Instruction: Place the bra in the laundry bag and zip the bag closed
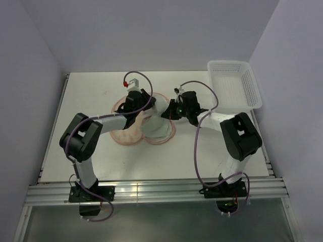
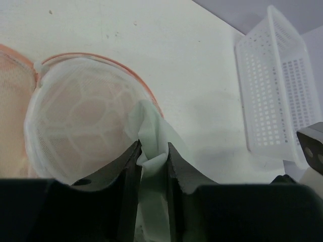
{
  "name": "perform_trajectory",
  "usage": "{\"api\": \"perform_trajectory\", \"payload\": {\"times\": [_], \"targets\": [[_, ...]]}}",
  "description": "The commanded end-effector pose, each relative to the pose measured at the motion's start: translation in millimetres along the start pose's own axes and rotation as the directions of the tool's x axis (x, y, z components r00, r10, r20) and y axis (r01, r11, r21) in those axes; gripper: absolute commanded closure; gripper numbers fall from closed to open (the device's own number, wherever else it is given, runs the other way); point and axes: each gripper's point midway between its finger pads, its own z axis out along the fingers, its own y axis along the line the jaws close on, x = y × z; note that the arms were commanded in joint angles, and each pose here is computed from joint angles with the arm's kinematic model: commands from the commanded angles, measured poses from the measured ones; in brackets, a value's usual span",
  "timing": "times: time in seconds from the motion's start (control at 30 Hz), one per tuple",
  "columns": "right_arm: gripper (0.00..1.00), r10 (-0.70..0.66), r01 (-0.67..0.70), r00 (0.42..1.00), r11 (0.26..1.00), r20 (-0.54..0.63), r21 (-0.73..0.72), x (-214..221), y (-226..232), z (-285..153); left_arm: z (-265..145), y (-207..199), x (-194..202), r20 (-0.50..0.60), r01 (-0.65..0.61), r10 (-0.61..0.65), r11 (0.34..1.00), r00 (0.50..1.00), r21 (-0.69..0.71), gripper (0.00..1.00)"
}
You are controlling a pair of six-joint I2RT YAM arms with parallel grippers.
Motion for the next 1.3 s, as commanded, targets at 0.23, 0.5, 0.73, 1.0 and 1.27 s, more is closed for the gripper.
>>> {"api": "perform_trajectory", "payload": {"times": [0.23, 0.5, 0.73, 1.0, 1.27], "targets": [[0.97, 0.005, -0.001, 0.998, 0.998, -0.064, 0.060, -1.1, -19.8, 25.7, 10.7, 51.1, 17.0, -0.055, -0.024, 0.018, 0.992, 0.998, -0.121, 0.44], [0.62, -0.015, 0.017, 0.999, 0.999, -0.037, 0.042, -13.2, -7.7, 20.8, -10.9, 28.3, -9.6, -0.003, -0.055, 0.055, 0.997, 0.999, -0.061, 0.18], [0.34, -0.050, 0.050, 0.998, 0.999, 0.042, -0.003, -45.6, 25.3, -5.6, -48.2, 3.3, -46.2, 0.087, -0.034, 0.036, 0.999, 0.996, -0.020, 0.24], [0.80, -0.008, -0.011, 0.983, 0.995, 0.186, 0.099, -54.2, 13.1, -37.8, -35.2, 25.1, -20.9, -0.017, -0.085, 0.084, 0.993, 0.996, -0.082, 0.48], [0.87, 0.042, -0.090, 0.983, 0.959, 0.180, 0.268, 1.7, -37.7, -61.3, -4.4, 25.6, -18.8, -0.053, -0.077, 0.076, 0.997, 0.996, -0.015, 0.46]]}}
